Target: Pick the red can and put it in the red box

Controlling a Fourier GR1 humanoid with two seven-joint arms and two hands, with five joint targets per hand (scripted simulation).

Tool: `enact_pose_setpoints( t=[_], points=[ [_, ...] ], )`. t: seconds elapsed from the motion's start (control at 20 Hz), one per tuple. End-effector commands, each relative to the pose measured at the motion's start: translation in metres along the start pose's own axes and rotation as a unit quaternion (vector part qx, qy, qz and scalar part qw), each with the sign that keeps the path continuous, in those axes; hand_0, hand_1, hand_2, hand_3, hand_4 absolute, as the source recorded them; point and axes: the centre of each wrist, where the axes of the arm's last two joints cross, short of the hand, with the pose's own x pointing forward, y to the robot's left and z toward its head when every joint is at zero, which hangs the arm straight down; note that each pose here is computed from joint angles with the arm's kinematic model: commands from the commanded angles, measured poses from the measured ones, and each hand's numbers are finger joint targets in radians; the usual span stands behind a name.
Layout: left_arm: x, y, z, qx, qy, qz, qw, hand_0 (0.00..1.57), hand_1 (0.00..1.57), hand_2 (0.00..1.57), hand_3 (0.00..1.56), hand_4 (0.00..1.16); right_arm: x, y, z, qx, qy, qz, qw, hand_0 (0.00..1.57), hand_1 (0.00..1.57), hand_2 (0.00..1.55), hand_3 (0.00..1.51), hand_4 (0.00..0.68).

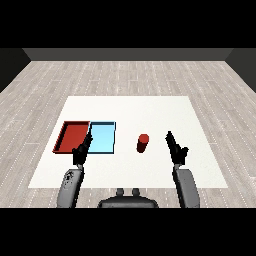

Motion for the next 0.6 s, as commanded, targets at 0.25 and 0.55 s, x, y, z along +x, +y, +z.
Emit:
enact_pose_setpoints(
  t=[0.25,0.55],
  points=[
    [-0.016,0.022,0.0118,0.052,-0.003,0.011,0.999,0.00,0.00,0.00,0.00,0.00,0.006,-0.014,0.012,-0.020,0.005,0.025,0.9995,0.00,0.00,0.00,0.00,0.000],
    [-0.003,0.008,-0.0001,0.061,-0.191,0.037,0.979,0.00,0.00,0.00,0.00,0.00,0.013,-0.001,-0.001,0.039,-0.140,-0.058,0.9876,0.00,0.00,0.00,0.00,0.000]
  ],
)
